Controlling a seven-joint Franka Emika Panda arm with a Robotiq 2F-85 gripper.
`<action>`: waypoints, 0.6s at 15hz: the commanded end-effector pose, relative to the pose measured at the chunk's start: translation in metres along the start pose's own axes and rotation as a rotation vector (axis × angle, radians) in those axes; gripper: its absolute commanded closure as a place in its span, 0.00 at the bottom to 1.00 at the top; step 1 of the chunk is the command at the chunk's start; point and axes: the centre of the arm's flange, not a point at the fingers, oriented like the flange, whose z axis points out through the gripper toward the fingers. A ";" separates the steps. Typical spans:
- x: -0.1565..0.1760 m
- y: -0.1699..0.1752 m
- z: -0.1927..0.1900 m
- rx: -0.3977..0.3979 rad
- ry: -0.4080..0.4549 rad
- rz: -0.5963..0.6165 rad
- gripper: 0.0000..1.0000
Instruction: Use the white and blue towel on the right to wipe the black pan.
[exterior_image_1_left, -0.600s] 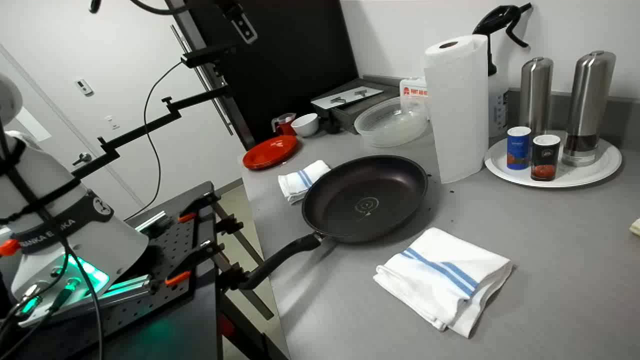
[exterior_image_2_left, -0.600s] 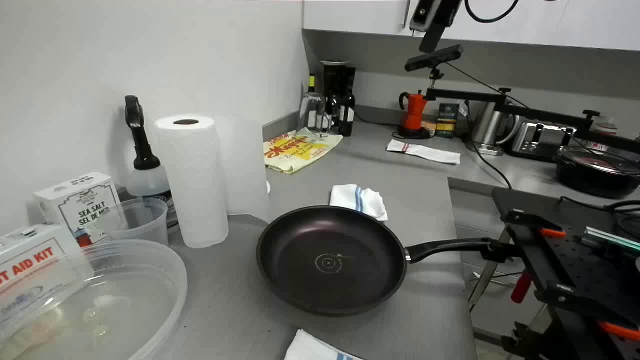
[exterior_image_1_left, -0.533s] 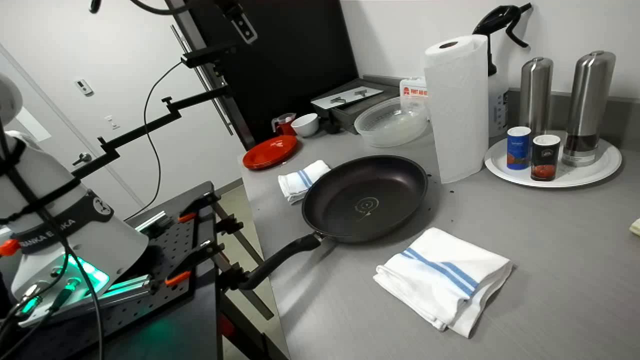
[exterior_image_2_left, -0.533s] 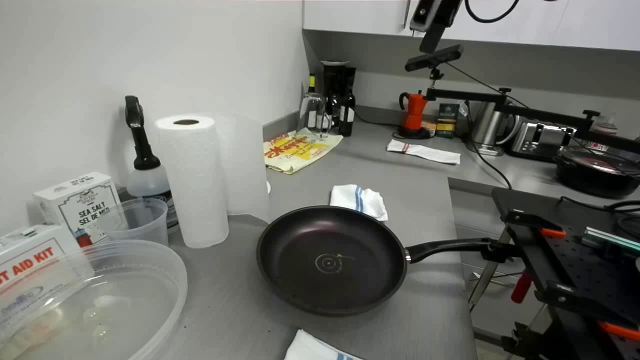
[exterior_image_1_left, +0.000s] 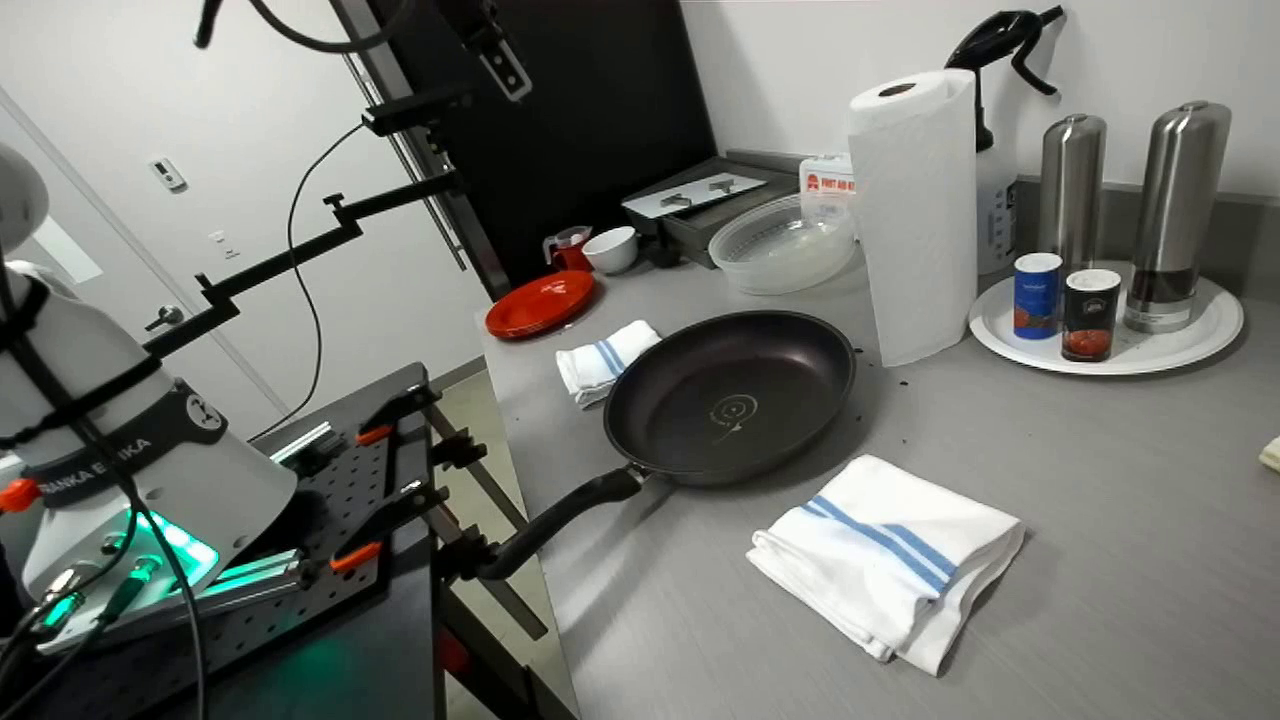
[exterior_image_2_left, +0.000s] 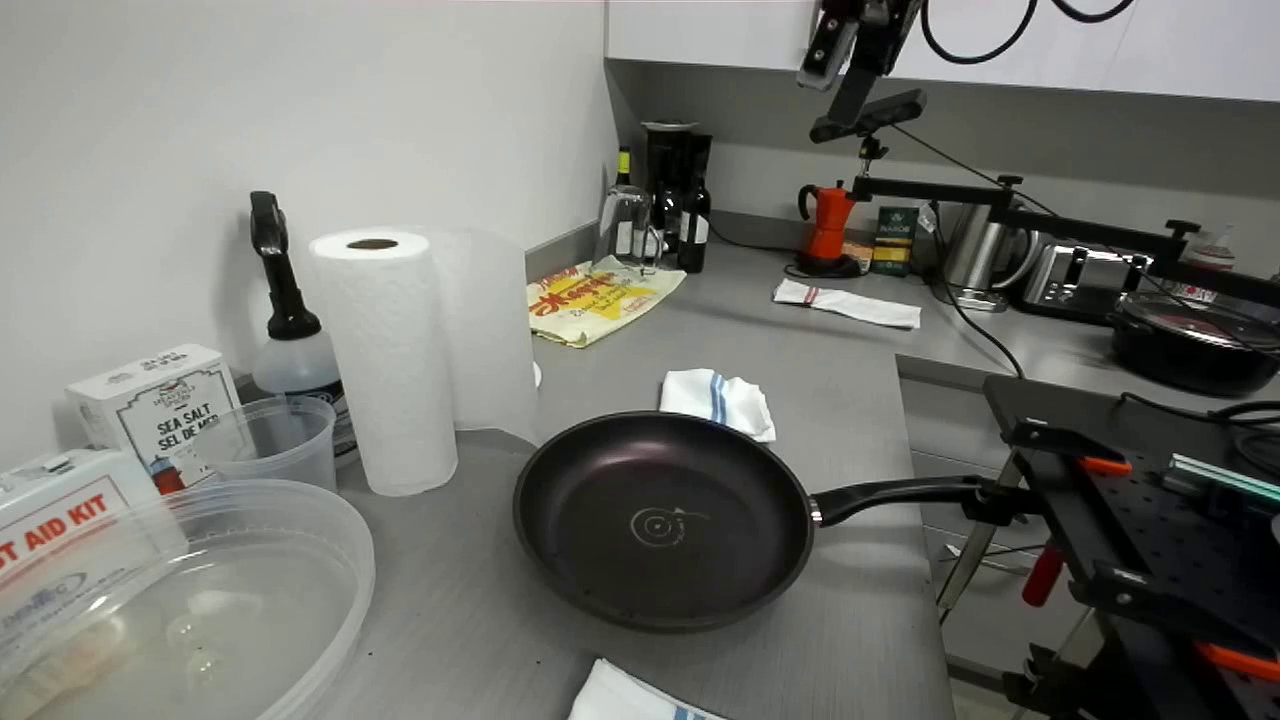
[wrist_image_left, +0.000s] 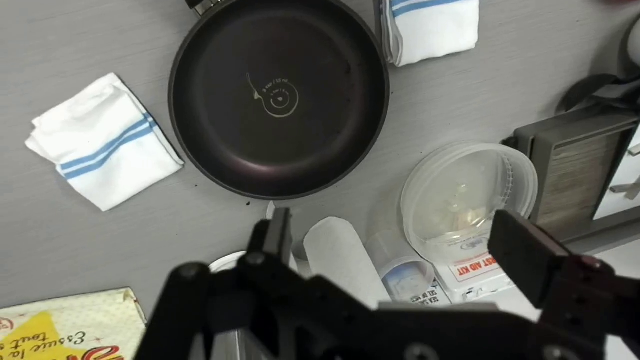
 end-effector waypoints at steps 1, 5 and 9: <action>0.014 0.013 0.024 -0.039 0.044 0.081 0.00; 0.031 0.043 0.047 -0.093 0.101 0.209 0.00; 0.047 0.081 0.072 -0.163 0.184 0.376 0.00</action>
